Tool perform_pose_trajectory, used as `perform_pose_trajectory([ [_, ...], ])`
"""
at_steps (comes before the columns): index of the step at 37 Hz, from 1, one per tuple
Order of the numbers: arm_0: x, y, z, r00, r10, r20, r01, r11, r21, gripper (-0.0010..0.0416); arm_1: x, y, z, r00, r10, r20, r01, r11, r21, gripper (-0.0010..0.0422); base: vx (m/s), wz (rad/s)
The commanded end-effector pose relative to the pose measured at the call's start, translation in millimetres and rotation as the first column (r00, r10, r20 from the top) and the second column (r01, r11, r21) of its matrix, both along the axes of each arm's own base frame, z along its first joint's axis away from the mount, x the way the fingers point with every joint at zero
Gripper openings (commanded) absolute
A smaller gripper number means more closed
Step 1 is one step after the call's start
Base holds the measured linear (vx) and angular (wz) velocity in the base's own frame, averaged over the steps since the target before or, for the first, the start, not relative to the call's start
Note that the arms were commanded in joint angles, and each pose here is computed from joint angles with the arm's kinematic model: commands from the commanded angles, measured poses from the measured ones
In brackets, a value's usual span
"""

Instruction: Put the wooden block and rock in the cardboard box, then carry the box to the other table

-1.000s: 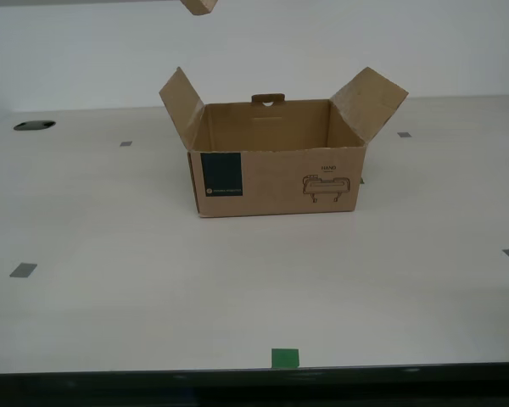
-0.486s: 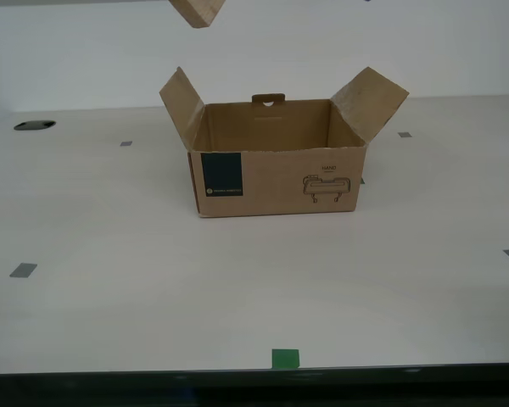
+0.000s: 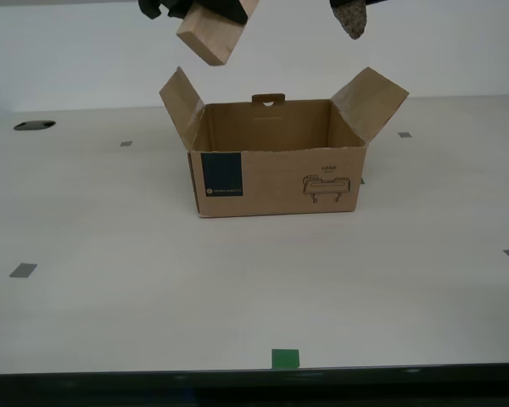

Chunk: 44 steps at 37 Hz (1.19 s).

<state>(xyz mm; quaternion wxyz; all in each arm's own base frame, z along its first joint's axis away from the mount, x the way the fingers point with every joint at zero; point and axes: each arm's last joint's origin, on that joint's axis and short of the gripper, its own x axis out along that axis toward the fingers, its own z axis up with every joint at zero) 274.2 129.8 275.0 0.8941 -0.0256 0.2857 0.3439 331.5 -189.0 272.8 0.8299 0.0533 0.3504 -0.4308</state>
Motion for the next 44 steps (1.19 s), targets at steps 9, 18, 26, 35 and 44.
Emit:
perform_pose_trajectory([
  [9, -5, 4, -26, 0.999, 0.02, 0.034, -0.021, 0.999, 0.026, -0.0001, -15, -10, -36, 1.0, -0.02, 0.017, 0.021, 0.998, -0.051, -0.0001, 0.0, 0.0],
  [18, -11, 2, -48, 0.998, 0.022, 0.056, -0.024, 0.999, 0.035, -0.0001, -24, -12, -60, 0.999, -0.024, 0.026, 0.026, 0.997, -0.067, -0.0001, 0.0, 0.0],
  [26, -16, 0, -62, 0.997, 0.011, 0.074, -0.015, 0.999, 0.051, -0.0001, -25, -10, -65, 0.999, 0.007, 0.047, -0.005, 0.999, -0.05, 0.0, 0.0, 0.0],
  [35, -17, -2, -65, 0.994, -0.018, 0.108, 0.012, 0.999, 0.05, -0.0001, -25, -11, -64, 0.999, 0.012, 0.047, -0.009, 0.998, -0.057, 0.0, 0.0, 0.0],
  [44, 0, 8, -84, 1.0, -0.013, 0.021, 0.012, 0.999, 0.045, -0.0001, -24, -11, -63, 0.998, 0.011, 0.056, -0.008, 0.998, -0.063, 0.0, 0.0, 0.0],
])
